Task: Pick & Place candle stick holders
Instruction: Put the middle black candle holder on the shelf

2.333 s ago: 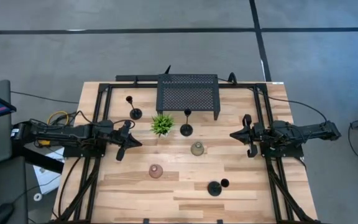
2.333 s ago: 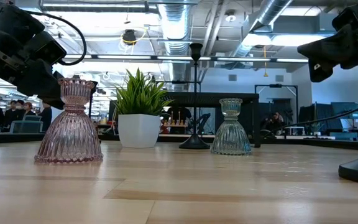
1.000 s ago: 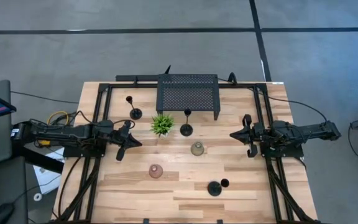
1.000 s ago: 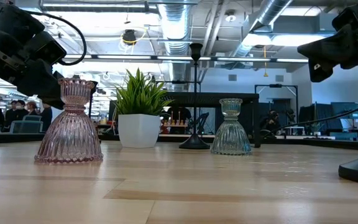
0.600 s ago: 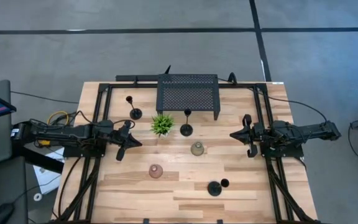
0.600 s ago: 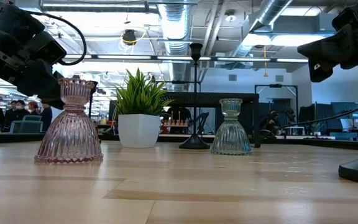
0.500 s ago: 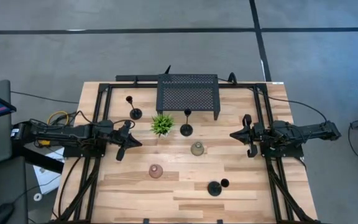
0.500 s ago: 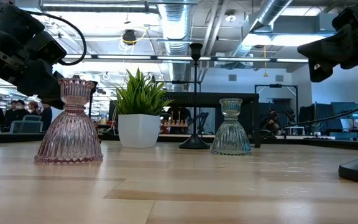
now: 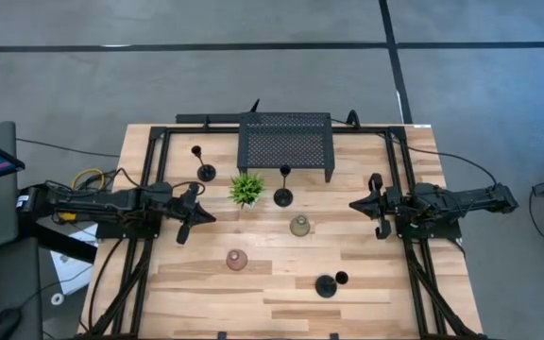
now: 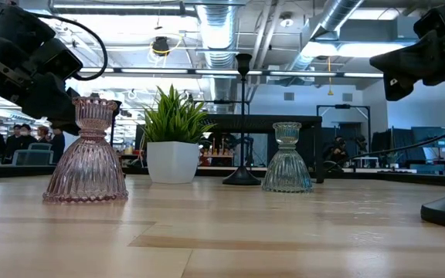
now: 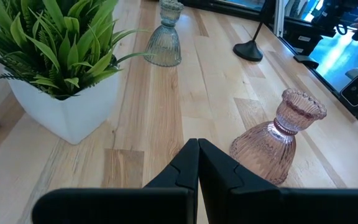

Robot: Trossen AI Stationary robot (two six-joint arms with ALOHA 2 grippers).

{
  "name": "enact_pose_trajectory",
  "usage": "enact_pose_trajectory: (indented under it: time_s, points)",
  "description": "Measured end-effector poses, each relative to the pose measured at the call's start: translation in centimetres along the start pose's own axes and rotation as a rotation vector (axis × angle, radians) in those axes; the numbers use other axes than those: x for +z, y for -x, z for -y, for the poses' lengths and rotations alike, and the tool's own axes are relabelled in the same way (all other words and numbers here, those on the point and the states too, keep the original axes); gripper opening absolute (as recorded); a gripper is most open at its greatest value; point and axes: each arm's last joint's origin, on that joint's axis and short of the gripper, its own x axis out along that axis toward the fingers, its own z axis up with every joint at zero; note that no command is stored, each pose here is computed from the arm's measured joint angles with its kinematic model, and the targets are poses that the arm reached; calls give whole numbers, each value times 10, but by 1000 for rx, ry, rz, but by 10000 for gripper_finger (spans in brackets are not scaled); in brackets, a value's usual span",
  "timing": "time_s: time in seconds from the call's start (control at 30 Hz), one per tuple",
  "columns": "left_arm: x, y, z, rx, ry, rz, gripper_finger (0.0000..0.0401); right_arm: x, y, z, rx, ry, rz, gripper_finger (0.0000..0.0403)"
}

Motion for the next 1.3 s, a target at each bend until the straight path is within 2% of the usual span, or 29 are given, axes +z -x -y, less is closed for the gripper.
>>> enact_pose_trajectory:
  time_s: [0.8,0.93,1.17,1.3]
  points:
    - [6,0,1,-4,-44,62,8,1,0,0,1,-2,15,0]
    - [7,0,-1,62,-40,71,8,2,0,0,0,-2,15,0]
    - [7,1,-8,300,-54,80,4,2,0,2,-66,-2,20,0]
    - [9,2,-8,311,-53,106,6,2,0,2,-78,1,21,0]
